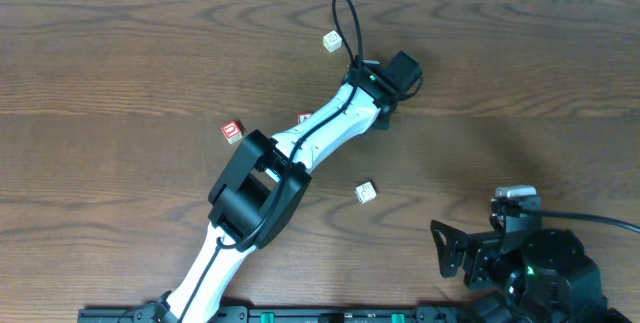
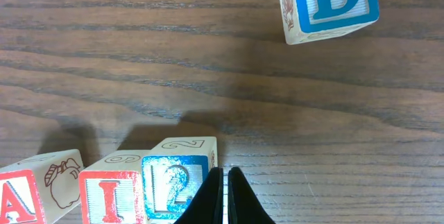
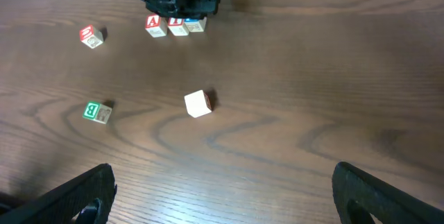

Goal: Spell out Ai2

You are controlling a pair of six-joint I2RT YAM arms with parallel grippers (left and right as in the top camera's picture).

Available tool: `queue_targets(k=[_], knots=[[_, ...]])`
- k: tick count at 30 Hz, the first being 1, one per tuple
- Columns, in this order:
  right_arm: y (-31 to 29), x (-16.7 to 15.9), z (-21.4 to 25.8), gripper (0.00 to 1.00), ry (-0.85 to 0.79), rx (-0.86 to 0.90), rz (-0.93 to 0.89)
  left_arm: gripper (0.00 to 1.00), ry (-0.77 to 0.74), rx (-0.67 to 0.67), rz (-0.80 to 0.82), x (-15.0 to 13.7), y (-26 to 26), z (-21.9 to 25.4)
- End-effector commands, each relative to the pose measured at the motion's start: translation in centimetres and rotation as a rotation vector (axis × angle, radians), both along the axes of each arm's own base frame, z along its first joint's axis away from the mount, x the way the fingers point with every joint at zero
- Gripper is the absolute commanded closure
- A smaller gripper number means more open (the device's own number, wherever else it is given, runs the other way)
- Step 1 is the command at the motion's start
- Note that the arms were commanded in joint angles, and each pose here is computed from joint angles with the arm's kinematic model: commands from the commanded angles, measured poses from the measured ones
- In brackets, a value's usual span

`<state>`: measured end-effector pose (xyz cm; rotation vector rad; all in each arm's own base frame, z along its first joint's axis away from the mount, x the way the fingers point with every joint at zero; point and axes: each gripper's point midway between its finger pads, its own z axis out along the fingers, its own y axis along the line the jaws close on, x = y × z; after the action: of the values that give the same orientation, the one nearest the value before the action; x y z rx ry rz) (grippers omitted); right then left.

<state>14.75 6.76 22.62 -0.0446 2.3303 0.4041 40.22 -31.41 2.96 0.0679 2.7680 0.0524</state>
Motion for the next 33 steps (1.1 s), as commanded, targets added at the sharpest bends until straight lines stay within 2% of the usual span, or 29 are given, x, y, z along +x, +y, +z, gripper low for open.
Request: queue_targets(k=[1,9,14,21,27,33], knots=[[-0.2,0.0,-0.2,0.01,0.000,-0.017,-0.001,0.94,-0.026,0.028,-0.004,1.0,0.5,-0.3],[-0.2,0.0,-0.2,0.01,0.000,-0.017,-0.001,0.94,-0.129,0.016,-0.028,3.4,-0.3,4.7],[-0.2,0.0,-0.2,0.01,0.000,-0.017,-0.002,0.94,-0.135,0.085,0.087,4.2,4.3,7.4],[-0.2,0.0,-0.2,0.01,0.000,-0.017,-0.001,0.94,0.071,0.137,0.211,3.6,13.0,6.6],[-0.2,0.0,-0.2,0.01,0.000,-0.017,-0.001,0.94,0.101,0.142,0.171,3.8,14.2,6.6],[-0.2,0.0,-0.2,0.01,0.000,-0.017,-0.002,0.94,0.187,0.062,0.130,3.5,15.0,5.7]])
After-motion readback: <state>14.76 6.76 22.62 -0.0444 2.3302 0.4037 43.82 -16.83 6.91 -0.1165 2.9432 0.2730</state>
